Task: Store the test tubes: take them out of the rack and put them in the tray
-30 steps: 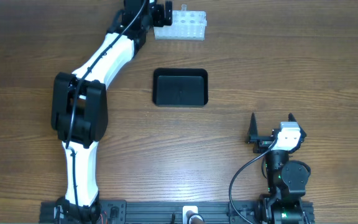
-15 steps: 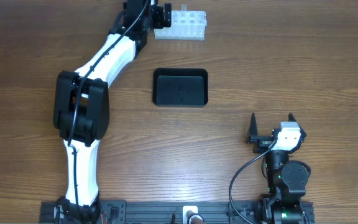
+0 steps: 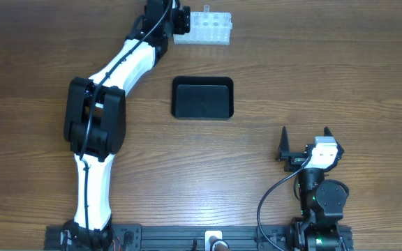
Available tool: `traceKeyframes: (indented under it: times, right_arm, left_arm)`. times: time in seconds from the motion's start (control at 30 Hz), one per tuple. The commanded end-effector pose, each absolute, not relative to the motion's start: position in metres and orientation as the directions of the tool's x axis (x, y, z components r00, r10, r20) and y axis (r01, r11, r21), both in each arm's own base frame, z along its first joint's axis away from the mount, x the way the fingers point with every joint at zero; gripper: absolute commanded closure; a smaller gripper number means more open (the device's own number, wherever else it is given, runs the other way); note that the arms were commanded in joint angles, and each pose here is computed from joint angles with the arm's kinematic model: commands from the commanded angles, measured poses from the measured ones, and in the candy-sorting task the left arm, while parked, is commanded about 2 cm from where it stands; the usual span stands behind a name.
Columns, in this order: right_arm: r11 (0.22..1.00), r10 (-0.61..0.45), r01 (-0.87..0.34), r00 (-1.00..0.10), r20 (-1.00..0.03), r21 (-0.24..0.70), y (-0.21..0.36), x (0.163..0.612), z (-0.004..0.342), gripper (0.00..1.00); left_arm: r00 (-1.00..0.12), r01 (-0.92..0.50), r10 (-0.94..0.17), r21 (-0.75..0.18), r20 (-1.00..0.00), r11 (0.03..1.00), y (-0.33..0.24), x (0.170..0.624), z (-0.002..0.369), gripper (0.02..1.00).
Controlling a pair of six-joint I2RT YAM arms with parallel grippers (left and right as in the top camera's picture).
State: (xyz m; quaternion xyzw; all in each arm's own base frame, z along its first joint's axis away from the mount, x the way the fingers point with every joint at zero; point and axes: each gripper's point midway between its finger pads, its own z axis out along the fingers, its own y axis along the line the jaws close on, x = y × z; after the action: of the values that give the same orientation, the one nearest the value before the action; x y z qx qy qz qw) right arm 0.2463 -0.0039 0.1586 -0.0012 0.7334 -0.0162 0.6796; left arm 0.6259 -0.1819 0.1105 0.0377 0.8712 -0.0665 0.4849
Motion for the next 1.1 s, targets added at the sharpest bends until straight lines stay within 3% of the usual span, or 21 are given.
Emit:
traceKeyframes:
  times: [0.03,0.47,1.1]
  right_arm:
    - [0.999,-0.024,0.026,-0.072,-0.997,-0.026,-0.0052,0.2462,0.1572,0.009]
    - [0.999,-0.023,0.026,-0.072,-0.997,-0.025,-0.0052,0.2462,0.1572,0.007]
    - [0.999,-0.023,0.026,-0.072,-0.997,-0.025,-0.0052,0.2462,0.1572,0.007]
  left_arm:
    - [-0.507,0.138,0.011,-0.069,-0.862,0.988,-0.1887,0.6305,0.1163,0.329]
    - [-0.507,0.153,0.019,-0.069,-0.862,0.986,-0.1983,0.6274,0.116,0.518]
    - [-0.522,0.152,0.024,-0.065,-0.853,0.986,-0.1974,0.6253,0.1122,0.706]
